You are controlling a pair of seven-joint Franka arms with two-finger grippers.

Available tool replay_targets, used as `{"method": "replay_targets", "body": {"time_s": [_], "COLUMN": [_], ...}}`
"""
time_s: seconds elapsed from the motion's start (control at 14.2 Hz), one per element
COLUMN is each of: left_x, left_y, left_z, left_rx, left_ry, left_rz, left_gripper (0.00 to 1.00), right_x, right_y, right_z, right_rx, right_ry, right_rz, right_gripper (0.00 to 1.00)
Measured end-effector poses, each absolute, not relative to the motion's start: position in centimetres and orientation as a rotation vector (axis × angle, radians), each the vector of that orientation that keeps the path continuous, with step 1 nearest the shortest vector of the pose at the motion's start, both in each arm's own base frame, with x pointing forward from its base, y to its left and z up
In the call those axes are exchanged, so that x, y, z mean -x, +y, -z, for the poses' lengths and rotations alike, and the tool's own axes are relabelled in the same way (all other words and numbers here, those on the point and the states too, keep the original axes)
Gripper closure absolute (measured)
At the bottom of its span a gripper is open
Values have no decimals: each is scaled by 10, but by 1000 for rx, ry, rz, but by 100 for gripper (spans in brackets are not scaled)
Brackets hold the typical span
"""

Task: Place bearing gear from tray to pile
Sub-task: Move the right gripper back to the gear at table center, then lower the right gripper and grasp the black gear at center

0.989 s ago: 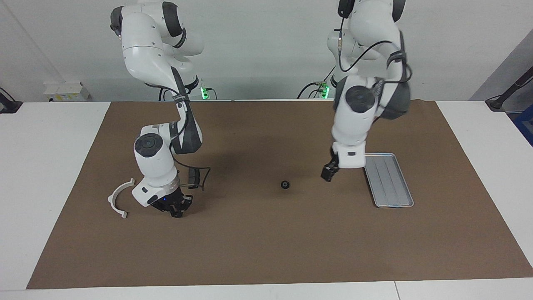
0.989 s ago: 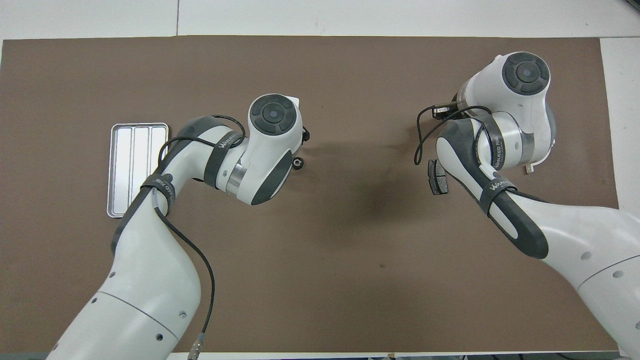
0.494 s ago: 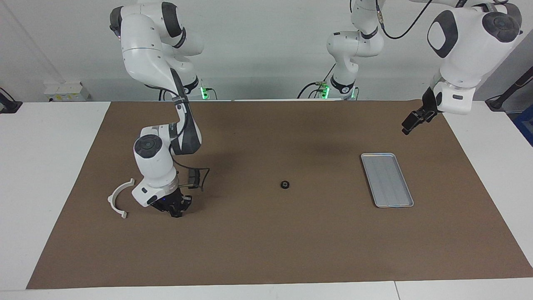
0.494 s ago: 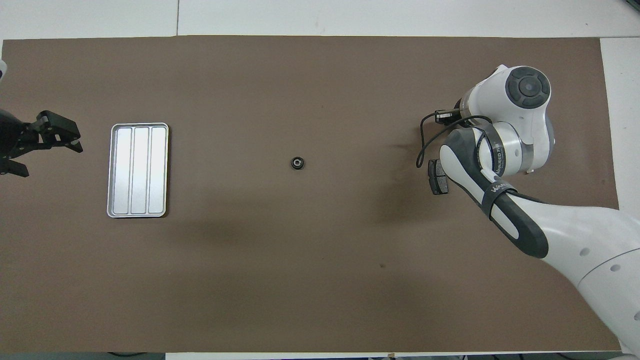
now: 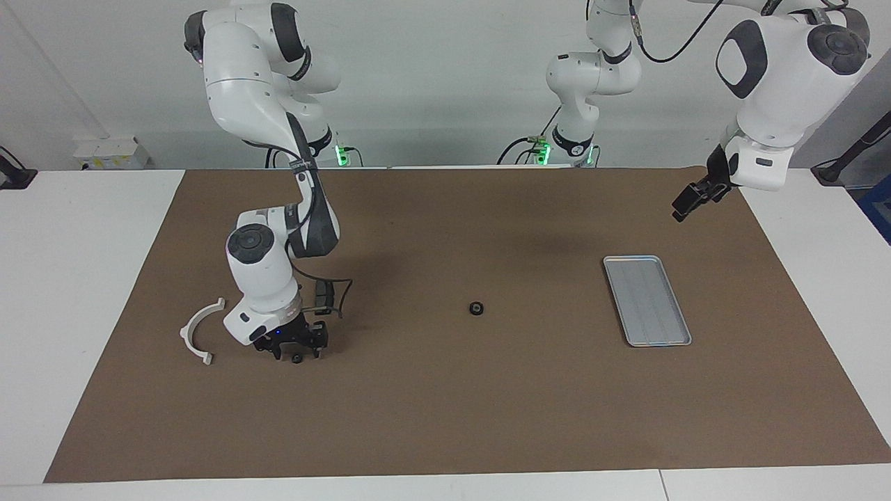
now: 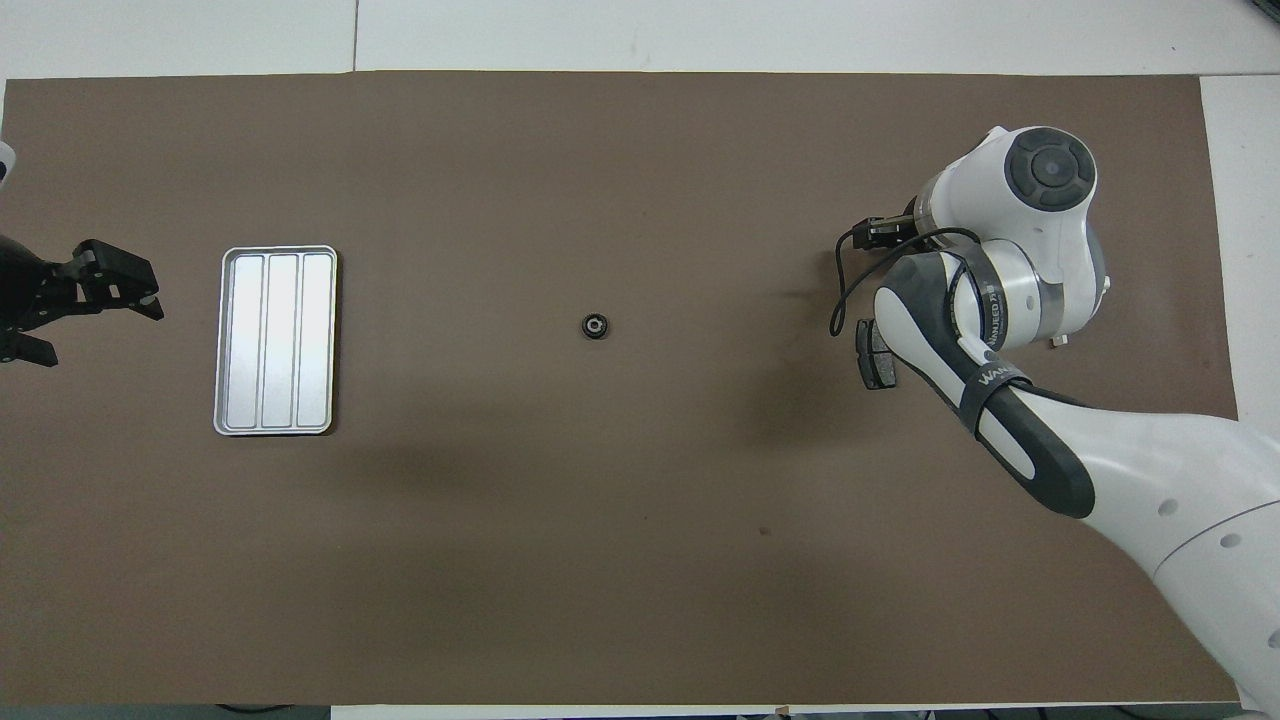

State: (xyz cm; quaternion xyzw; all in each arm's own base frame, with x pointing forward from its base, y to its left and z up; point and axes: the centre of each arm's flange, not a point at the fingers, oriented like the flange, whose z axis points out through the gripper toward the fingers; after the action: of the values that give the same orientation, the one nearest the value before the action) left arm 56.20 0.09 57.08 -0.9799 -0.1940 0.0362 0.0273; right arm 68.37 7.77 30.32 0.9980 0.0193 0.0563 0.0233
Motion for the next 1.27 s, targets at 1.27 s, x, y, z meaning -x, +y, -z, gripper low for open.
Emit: {"method": "replay_targets", "body": {"time_s": [1.27], "left_x": [-555], "left_y": [-1], "left_z": [-575], "left_rx": [3089], "left_ry": [-398], "left_rz": [-112], "left_gripper": [0], "right_x": [-611], "right_y": [401], "right_z": [-344], "right_rx": [-3185], "right_ry": [-300], "right_rz": [-90], "right_gripper": [0]}}
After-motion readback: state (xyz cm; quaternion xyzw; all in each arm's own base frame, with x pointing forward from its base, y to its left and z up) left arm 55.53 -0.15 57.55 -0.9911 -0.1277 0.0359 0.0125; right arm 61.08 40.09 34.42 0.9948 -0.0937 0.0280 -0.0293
